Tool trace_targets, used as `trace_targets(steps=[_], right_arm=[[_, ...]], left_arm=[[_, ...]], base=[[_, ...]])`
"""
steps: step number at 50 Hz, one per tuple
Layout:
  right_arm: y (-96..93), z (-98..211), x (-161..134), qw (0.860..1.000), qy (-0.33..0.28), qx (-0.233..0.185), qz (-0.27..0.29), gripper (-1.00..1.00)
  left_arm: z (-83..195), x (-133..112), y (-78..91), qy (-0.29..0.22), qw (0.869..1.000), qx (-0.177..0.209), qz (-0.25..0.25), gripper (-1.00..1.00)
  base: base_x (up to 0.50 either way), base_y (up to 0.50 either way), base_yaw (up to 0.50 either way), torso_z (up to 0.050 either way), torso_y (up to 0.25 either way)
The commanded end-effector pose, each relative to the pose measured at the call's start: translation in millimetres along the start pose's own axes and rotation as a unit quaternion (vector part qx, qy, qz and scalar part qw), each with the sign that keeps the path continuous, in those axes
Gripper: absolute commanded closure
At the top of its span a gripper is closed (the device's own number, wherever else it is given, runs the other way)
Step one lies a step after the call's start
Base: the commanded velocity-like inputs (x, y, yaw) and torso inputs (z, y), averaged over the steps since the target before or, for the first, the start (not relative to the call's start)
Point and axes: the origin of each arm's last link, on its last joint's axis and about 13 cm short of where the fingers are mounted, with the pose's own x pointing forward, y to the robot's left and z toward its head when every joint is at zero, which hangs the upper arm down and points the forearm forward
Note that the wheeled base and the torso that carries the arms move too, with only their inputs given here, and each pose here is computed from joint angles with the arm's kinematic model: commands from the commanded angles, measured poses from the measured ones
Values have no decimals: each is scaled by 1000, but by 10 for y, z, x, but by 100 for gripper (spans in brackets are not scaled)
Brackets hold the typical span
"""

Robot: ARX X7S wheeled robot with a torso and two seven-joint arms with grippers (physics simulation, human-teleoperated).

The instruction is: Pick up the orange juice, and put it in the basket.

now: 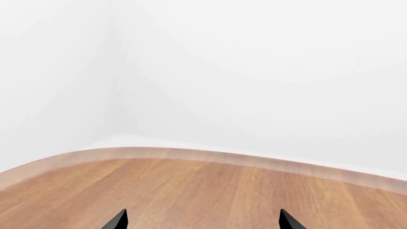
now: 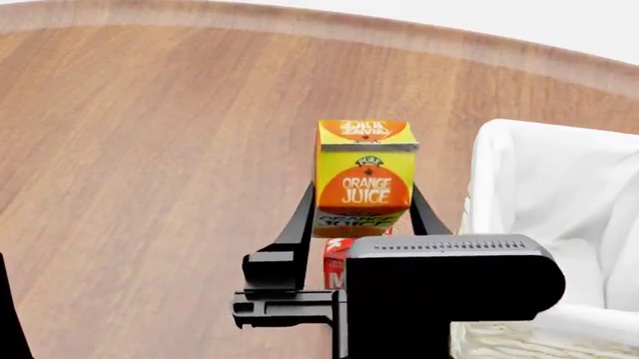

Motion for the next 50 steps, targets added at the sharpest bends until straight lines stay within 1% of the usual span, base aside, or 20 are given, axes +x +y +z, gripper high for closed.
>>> trace_targets(steps=[1, 14, 26, 38, 46, 49, 50], right_arm=[[-238, 126, 50, 998, -26, 9, -57, 100], [-420, 174, -1, 995, -31, 6, -97, 100], [-557, 152, -45, 991, -28, 11, -132, 100], [-684, 216, -30, 989, -23, 3, -148, 100], [-782, 327, 10, 988, -18, -5, -151, 100], [-806, 355, 23, 989, -13, 1, -148, 100], [-822, 347, 33, 989, -3, 7, -149, 100]], left_arm=[[32, 4, 13, -13, 1000, -20, 1, -100], [35, 3, 9, -13, 1000, -20, 1, -100], [35, 1, 3, -12, 1000, -20, 0, -100], [43, -4, 9, -13, 1000, -21, 1, -100], [28, 3, 10, -12, 1000, -20, 0, -100], [22, 3, 10, -12, 1000, -20, 0, -100], [26, 2, 10, -12, 1000, -20, 1, -100]], base=[[0, 0, 0, 0, 0], [0, 0, 0, 0, 1], [0, 0, 0, 0, 1], [0, 0, 0, 0, 1], [0, 0, 0, 0, 0], [0, 0, 0, 3, 3], [0, 0, 0, 0, 0]])
